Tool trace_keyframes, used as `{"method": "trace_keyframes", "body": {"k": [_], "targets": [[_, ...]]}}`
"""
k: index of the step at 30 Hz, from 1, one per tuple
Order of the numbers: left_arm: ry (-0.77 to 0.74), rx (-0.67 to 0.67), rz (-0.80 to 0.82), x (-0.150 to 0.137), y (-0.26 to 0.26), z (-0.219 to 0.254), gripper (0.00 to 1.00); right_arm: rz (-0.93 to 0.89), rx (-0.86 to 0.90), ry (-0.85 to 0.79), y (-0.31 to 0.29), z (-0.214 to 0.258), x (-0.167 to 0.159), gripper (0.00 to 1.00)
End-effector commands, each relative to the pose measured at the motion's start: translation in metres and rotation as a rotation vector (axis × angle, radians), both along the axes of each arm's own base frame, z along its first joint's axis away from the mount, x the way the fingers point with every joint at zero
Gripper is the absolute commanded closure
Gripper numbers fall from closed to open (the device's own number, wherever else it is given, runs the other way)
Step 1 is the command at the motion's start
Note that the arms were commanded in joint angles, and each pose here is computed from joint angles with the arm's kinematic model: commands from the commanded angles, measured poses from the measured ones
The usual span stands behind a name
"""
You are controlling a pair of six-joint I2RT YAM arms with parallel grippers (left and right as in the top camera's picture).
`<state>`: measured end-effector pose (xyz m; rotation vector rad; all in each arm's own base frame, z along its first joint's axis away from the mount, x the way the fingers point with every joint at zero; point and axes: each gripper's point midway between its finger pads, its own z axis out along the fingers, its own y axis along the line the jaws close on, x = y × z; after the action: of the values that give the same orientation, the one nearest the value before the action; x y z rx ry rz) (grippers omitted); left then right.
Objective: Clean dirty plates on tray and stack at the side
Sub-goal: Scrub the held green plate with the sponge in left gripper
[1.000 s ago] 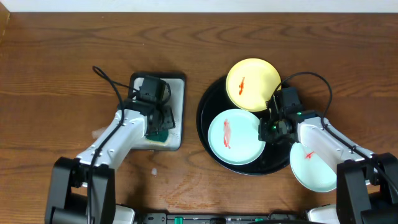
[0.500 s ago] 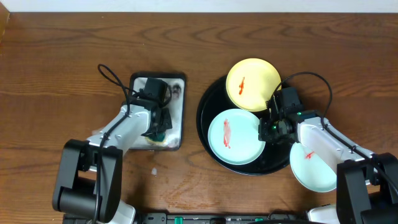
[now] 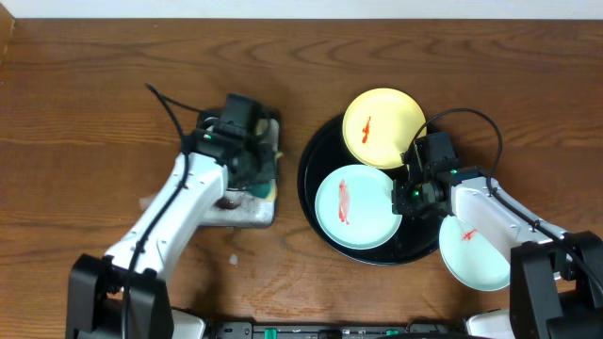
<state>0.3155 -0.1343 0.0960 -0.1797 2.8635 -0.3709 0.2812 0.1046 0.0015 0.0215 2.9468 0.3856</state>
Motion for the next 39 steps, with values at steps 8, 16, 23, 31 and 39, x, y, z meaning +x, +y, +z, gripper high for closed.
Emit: {"method": "trace_keyframes", "body": {"k": [8,16,23,31,39], "targets": [[0.037,-0.166,-0.084,-0.025,-0.107,-0.008,0.92,-0.091,-0.054,0.045,-0.010,-0.012,-0.008,0.99],[0.153,-0.263,-0.105,-0.041,-0.172,-0.060,0.93,-0.082,-0.055,0.040,-0.009,-0.012,-0.007,0.99],[0.241,-0.231,-0.146,-0.057,-0.184,-0.109,0.93,-0.082,-0.055,0.040,-0.009,-0.012,-0.007,0.99],[0.159,0.365,0.042,-0.038,-0.058,-0.121,0.93,-0.082,-0.056,0.041,-0.010,-0.012,-0.007,0.99],[0.149,0.306,-0.012,-0.034,-0.075,-0.119,0.93,-0.082,-0.057,0.047,-0.010,-0.013,-0.009,0.99]]}}
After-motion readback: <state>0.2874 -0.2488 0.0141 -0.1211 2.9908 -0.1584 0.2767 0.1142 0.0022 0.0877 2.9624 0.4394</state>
